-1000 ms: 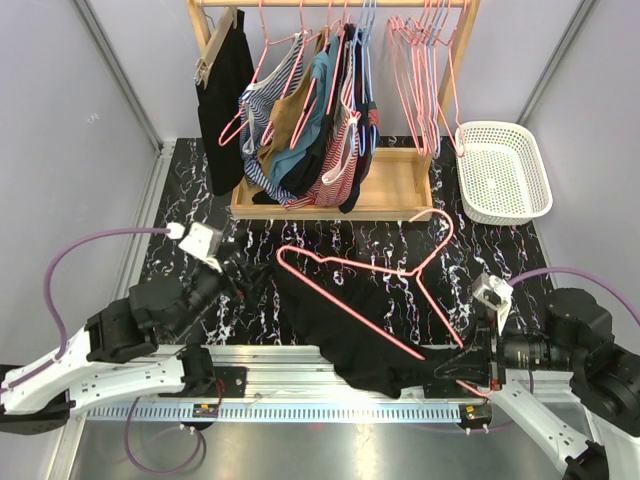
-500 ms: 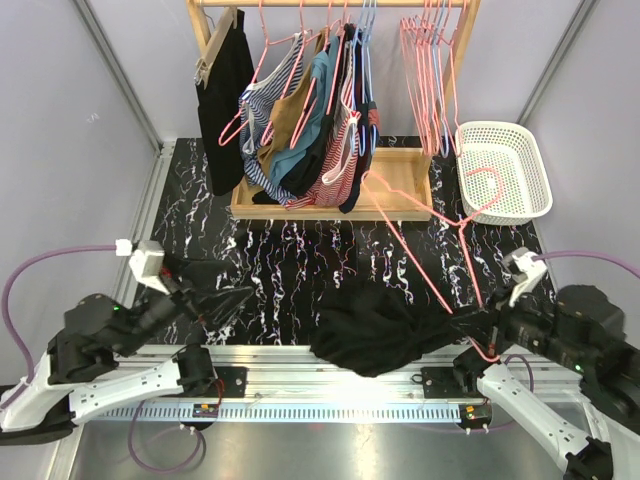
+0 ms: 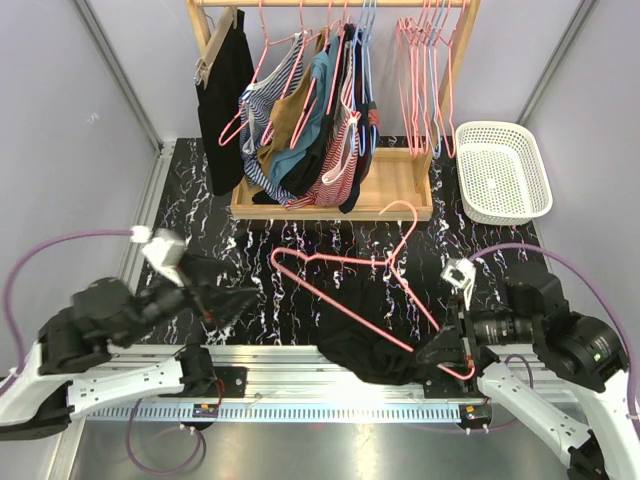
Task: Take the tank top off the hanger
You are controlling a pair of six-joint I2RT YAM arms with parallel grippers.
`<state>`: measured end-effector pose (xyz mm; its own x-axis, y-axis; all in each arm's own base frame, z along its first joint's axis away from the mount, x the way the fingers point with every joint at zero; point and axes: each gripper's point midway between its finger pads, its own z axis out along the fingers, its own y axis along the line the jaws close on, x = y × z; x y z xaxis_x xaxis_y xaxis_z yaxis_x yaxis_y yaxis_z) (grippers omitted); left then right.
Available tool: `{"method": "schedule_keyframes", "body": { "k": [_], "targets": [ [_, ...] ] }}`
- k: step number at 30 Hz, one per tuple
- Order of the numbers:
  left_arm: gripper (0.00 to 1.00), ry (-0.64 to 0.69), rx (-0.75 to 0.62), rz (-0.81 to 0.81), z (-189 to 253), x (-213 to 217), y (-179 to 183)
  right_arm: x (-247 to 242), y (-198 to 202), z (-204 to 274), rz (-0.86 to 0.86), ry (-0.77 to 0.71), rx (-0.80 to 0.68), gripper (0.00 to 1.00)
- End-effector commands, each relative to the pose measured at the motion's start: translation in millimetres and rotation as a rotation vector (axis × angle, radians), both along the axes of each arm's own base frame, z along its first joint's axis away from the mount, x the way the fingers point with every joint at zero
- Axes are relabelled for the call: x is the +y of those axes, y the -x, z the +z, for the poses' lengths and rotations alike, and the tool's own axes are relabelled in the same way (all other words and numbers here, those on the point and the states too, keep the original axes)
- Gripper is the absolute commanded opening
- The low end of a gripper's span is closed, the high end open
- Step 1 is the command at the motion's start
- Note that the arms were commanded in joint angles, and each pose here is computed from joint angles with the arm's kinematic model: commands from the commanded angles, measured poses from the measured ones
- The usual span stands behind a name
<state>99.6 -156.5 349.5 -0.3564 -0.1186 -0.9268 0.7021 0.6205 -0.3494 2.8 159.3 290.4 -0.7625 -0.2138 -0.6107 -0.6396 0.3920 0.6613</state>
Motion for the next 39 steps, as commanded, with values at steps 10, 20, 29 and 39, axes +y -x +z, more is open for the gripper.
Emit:
{"method": "schedule_keyframes", "body": {
  "k": [10, 20, 29, 39],
  "targets": [
    [0.99, -0.063, -0.116, -0.358, 24, -31, 43, 8, 56, -10, 0.418, 0.031, 0.190, 0.00],
    [0.99, -0.278, 0.132, -0.850, -46, -61, 113, 6, 62, 10, 0.472, 0.001, 0.113, 0.00],
    [0.98, -0.290, 0.269, -1.165, -70, -55, 158, 2, 63, 23, 0.478, -0.019, 0.058, 0.00],
    [0.00, -0.368, 0.347, -1.180, -94, -57, 156, 2, 53, 17, 0.424, 0.026, 0.029, 0.00]
  ]
}}
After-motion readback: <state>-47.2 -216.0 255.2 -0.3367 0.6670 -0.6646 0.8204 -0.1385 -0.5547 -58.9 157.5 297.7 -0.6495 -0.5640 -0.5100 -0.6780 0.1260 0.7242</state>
